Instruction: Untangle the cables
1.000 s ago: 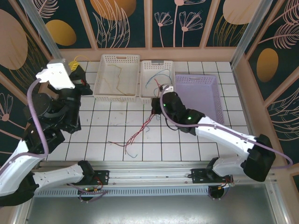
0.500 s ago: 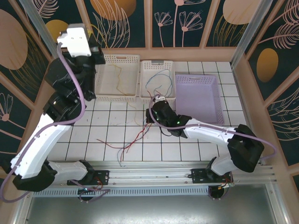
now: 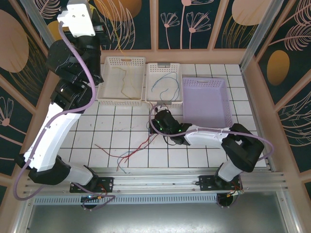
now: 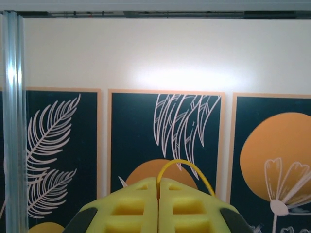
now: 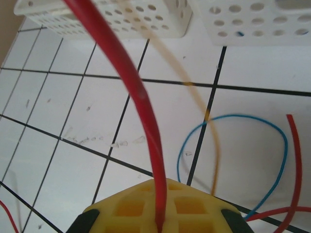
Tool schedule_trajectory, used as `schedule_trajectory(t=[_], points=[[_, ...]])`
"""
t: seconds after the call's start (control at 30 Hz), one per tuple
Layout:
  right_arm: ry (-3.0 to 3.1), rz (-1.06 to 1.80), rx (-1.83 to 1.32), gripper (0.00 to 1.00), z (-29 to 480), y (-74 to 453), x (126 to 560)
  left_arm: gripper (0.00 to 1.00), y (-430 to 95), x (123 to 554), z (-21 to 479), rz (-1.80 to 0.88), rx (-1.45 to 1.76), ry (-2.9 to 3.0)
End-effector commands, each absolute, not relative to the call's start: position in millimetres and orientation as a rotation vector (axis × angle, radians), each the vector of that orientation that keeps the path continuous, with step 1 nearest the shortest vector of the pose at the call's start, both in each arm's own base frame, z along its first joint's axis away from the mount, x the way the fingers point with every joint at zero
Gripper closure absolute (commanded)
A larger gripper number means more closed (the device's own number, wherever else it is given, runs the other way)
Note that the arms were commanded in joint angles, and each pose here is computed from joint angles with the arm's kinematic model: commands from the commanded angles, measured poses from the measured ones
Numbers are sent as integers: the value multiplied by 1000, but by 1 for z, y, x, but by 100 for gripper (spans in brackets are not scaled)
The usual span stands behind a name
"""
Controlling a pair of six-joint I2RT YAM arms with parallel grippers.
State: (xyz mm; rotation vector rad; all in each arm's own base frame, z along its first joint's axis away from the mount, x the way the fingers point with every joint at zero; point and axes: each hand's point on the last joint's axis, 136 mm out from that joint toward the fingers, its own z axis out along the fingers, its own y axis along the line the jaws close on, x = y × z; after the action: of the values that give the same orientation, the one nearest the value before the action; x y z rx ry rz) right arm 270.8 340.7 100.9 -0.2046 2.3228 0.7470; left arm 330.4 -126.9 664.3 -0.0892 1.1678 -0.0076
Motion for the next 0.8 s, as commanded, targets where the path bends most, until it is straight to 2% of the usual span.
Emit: schedule_trajectory(t=[0.0,0.43,0.77], points=[[2286,812,-255,100,109,360,270,100,-109,310,704,-20,-142,1034],[2289,860,-343,100,92,376,267,100,-101,297,735,7,-171,889],[2288,879,-416,100,91,388,267,100,-82,338,718,39,-218,869]])
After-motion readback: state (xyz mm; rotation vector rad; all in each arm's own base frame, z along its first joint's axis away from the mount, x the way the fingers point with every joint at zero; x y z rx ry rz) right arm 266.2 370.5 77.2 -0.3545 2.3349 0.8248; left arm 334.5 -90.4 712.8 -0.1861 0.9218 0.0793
